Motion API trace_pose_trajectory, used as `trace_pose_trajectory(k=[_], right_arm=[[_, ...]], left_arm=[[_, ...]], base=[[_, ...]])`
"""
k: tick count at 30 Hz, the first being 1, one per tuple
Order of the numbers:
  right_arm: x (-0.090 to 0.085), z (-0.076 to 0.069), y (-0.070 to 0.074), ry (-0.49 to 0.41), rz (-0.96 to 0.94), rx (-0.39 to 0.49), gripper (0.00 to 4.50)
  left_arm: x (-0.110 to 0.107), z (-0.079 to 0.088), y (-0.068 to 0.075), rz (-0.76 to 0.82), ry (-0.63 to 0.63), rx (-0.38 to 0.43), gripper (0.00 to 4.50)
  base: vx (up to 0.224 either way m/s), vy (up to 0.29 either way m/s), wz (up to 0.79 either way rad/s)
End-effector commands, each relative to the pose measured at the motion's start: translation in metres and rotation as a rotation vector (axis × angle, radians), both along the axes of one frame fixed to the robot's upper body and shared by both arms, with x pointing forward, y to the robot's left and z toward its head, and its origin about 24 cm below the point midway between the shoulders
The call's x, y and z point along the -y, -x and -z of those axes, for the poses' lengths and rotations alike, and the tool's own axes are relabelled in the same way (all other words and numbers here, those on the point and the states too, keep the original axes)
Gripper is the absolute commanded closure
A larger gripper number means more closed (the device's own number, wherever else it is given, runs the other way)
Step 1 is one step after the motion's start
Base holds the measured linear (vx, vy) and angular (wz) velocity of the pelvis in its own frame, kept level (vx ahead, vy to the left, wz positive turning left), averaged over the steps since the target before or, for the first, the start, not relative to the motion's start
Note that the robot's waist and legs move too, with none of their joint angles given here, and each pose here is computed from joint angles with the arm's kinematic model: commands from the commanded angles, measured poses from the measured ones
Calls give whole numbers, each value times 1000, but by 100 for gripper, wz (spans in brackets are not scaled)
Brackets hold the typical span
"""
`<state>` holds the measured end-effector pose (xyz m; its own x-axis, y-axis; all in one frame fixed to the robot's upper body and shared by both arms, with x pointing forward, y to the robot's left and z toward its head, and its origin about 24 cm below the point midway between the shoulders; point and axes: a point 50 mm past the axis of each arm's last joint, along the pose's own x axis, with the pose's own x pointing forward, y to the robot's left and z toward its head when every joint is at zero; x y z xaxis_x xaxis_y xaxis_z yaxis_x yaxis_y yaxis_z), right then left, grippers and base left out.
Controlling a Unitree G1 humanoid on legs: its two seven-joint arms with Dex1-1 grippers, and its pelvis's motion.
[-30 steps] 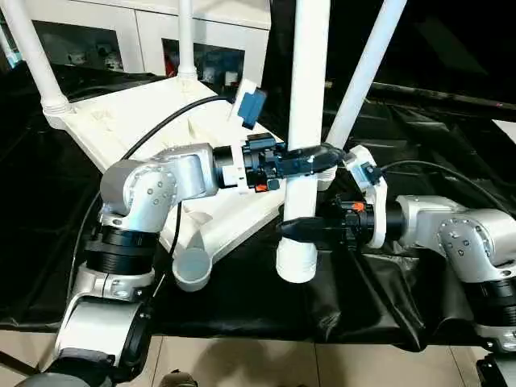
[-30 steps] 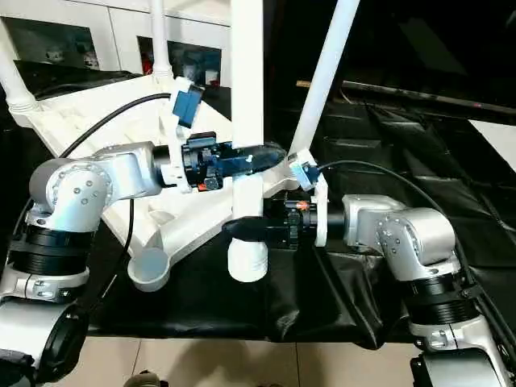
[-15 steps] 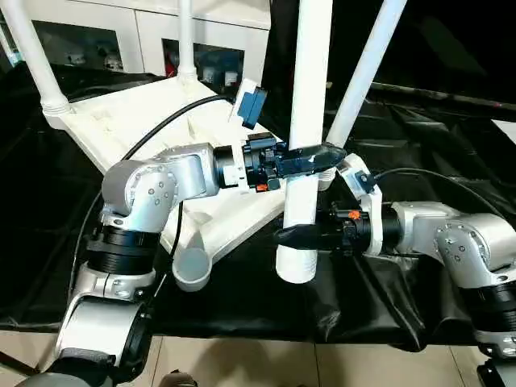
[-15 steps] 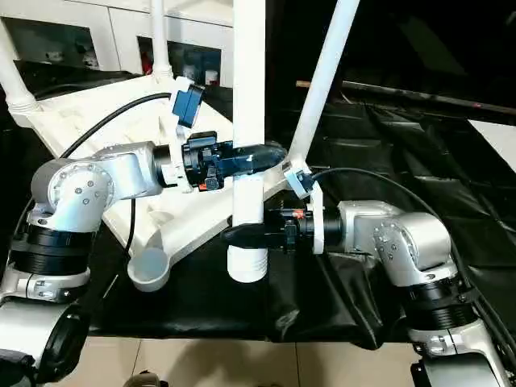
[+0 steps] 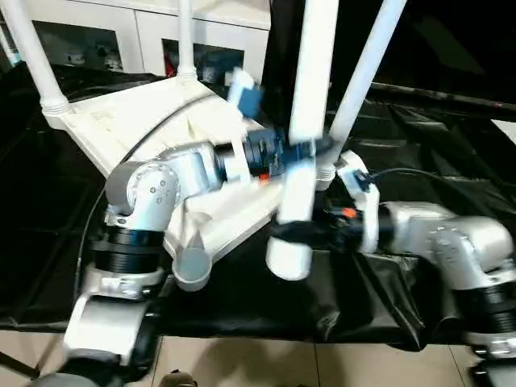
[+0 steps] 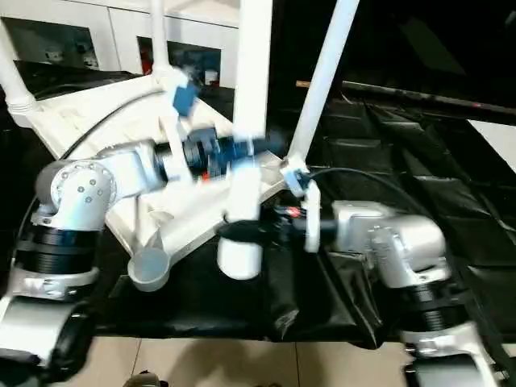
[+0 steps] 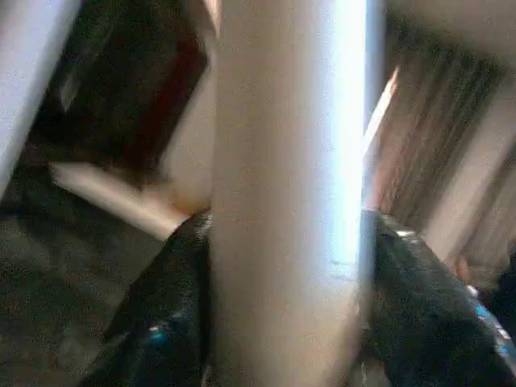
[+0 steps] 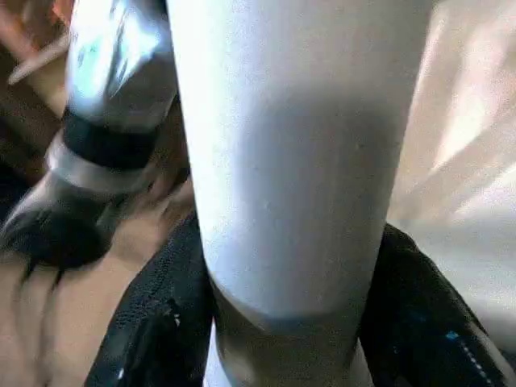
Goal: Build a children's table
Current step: Pick table leg, then insert table leg to table base
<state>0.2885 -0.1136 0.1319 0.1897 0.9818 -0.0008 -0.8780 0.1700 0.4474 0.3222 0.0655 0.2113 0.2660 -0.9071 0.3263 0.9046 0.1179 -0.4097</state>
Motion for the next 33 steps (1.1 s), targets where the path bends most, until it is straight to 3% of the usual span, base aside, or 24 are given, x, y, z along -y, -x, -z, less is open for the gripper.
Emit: trace_pose_trajectory(k=[1,2,7,9,11,12,13,14,15,17,18,19,20,21,24,25,26,28,33], right_arm=[[12,-7,-11,-56,153,58,257],[11,-8,-13,-90,192,63,257],[8,-7,-23,-154,374,110,257],[8,-1,-27,-104,451,149,257],[9,9,-32,18,570,235,257],[9,10,-32,30,578,242,257],[10,14,-31,70,612,267,257],[10,14,-31,71,614,268,257],[11,17,-30,110,655,299,257],[13,17,-26,106,676,305,257],[14,18,-26,106,679,305,257],[17,19,-21,111,684,306,257],[17,20,-21,113,685,306,257],[22,26,-16,127,693,294,257],[25,32,-14,138,709,292,257],[25,36,-11,153,695,295,257],[25,36,-10,155,692,295,257],[24,42,-4,175,652,294,257],[24,44,-2,188,633,293,257]], left_arm=[[-8,-18,-8,-127,147,44,151],[-12,-21,-12,-200,215,39,151],[-22,-28,-13,-217,306,67,151],[-30,-31,-12,-223,311,95,151],[-39,-30,-11,-222,256,109,151],[-41,-29,-11,-236,223,132,151],[-49,-23,-10,-267,57,217,151],[-49,-22,-10,-268,45,221,151],[-63,-2,-11,-294,-309,319,151],[-83,23,-11,-280,-635,377,151],[-87,28,-11,-272,-684,385,151],[-108,45,-5,-209,-873,375,151],[-110,47,-5,-203,-890,370,151],[-129,55,1,-164,-979,310,151],[-139,57,4,-142,-1016,266,151],[-153,61,7,-119,-1117,238,151],[-155,62,7,-118,-1130,235,151],[-178,73,7,-97,-1324,208,151],[-185,81,9,-26,-1413,182,151]], base=[[0,0,0],[0,0,0],[0,0,0],[0,0,0],[0,0,0],[0,0,0],[0,0,0],[0,0,0],[0,0,0],[0,0,0],[0,0,0],[0,0,0],[0,0,0],[0,0,0],[0,0,0],[0,0,0],[0,0,0],[0,0,0],[0,0,0]])
